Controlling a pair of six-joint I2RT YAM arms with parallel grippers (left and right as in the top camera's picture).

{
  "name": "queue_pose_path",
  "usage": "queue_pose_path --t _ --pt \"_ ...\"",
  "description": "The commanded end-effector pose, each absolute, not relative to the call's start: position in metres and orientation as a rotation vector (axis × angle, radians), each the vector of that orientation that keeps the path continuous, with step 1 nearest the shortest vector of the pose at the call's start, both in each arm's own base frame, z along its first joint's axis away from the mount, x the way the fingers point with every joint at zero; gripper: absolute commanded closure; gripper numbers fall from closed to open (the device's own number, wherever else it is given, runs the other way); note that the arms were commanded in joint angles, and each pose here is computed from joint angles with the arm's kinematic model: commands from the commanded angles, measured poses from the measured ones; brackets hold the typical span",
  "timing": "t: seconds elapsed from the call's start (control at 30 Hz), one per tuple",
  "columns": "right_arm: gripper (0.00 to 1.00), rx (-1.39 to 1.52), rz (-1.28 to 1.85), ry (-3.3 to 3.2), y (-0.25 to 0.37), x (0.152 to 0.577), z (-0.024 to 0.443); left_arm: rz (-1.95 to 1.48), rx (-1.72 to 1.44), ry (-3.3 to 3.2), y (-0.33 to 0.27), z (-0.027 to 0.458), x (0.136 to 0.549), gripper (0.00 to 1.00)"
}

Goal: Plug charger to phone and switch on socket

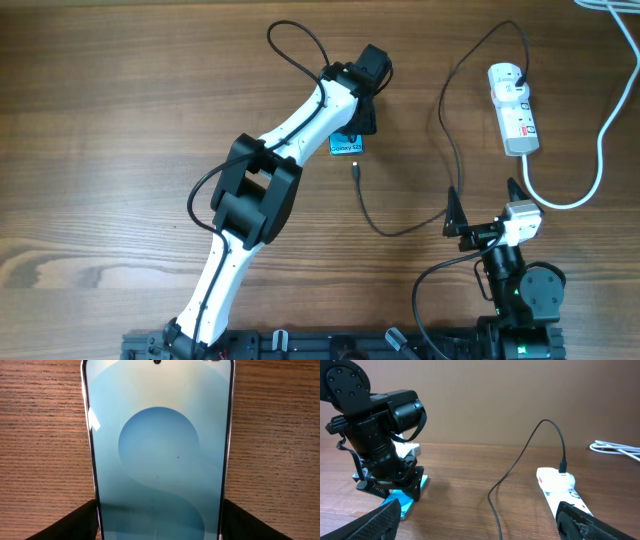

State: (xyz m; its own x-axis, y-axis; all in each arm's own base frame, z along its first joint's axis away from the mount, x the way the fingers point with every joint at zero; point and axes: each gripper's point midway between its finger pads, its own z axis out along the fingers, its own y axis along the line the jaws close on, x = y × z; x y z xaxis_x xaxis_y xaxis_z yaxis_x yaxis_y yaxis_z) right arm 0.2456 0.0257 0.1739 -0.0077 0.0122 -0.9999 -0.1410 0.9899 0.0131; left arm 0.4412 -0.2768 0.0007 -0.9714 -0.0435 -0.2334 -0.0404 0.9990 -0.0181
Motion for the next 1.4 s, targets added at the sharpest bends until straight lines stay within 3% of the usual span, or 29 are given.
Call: queue_pose_path --t 0.0,0.3,0.53,0.63,0.73,0.8,0.93,1.03,1.2,1.3,1.37 --pt "0.00 -0.105 0.106 1.573 0.025 0.246 0.174 -0.004 -0.062 2.973 -0.272 -0.030 0.433 0.29" --pt "0.00 -0.105 0.106 1.573 0.025 0.246 0.174 -0.001 -0.062 2.976 -0.271 -0.019 0.430 0.29" --pt "0.00 -0.095 0.086 1.574 0.022 0.246 0.174 -0.072 -0.069 2.909 -0.271 0.044 0.431 0.30" --pt "0.01 0.000 0.509 1.583 0.057 0.239 0.178 -0.153 -0.065 2.919 -0.277 0.058 0.426 0.30" --pt "0.00 0.494 1.051 1.567 0.064 0.236 0.182 -0.213 -0.126 2.914 -0.275 0.070 0.429 0.31" --pt "0.00 0.563 1.174 1.502 0.065 0.235 0.196 -0.272 -0.154 2.922 -0.272 0.075 0.432 0.32" --pt "0.01 0.425 1.162 1.428 0.070 0.225 0.243 -0.610 -0.234 2.995 -0.272 0.086 0.432 0.35" --pt "0.01 0.329 0.903 1.624 0.066 0.232 0.250 -0.802 -0.290 3.008 -0.266 0.095 0.436 0.36" --pt "0.01 0.387 0.362 2.310 0.028 0.273 0.205 -1.221 -0.350 3.007 -0.278 0.121 0.430 0.36" --pt "0.00 0.394 0.655 2.541 0.070 0.307 0.200 -1.530 -0.330 2.961 -0.293 0.147 0.423 0.36" --pt "0.01 0.178 0.884 2.572 0.107 0.321 0.204 -1.723 -0.321 2.930 -0.301 0.165 0.417 0.36"
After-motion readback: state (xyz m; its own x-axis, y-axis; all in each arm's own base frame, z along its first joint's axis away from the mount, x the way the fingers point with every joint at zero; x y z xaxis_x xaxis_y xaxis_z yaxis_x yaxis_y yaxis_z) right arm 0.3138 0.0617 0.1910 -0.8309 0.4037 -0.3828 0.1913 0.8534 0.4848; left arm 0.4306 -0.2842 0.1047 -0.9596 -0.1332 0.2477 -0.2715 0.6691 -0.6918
